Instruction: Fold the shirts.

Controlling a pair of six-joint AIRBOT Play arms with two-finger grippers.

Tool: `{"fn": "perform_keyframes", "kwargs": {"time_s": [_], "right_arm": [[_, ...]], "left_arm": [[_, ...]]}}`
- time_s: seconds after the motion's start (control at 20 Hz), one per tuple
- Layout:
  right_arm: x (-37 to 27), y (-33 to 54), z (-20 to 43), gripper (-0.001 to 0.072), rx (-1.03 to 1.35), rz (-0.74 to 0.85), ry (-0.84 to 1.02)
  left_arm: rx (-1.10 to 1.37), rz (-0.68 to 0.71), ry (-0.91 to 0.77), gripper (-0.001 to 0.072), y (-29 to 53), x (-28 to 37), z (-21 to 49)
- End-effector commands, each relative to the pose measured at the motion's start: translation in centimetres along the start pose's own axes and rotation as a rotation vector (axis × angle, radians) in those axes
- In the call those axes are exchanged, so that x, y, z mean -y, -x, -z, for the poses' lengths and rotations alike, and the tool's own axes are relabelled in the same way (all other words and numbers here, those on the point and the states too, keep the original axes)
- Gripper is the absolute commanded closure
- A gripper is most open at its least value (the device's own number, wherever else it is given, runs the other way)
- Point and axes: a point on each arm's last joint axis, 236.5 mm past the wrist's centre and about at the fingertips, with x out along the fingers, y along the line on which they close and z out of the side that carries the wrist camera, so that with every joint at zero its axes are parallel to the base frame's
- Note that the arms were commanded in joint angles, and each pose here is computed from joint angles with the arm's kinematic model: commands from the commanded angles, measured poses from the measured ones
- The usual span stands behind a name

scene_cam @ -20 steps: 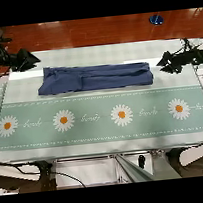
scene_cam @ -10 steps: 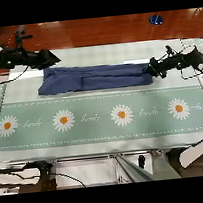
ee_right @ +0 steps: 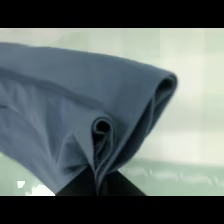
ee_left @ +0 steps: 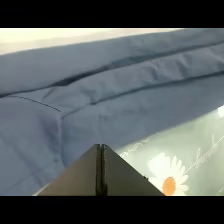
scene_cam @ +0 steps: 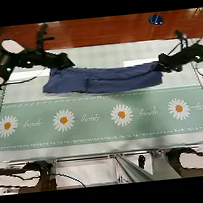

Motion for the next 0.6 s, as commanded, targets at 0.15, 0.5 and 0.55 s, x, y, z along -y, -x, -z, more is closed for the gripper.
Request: {"fn": "perform_keyframes", "kwargs": {"time_s": [0.15, 0.5, 0.55], "right_arm": [[-4.0, 11.0, 9.1, 0.069, 0.201, 0.048, 0.099], [-8.5, 17.8, 14.8, 0.069, 0.35, -0.015, 0.138], [-8.8, 18.0, 15.0, 0.069, 0.355, -0.025, 0.137]], "left_arm": [[-0.068, -0.113, -0.071, 0.0692, -8.3, 5.6, 3.3], [-0.31, 0.051, -0.078, 0.0692, -18.6, 15.9, 14.3], [-0.35, 0.084, -0.074, 0.0692, -19.6, 17.8, 16.5]]}}
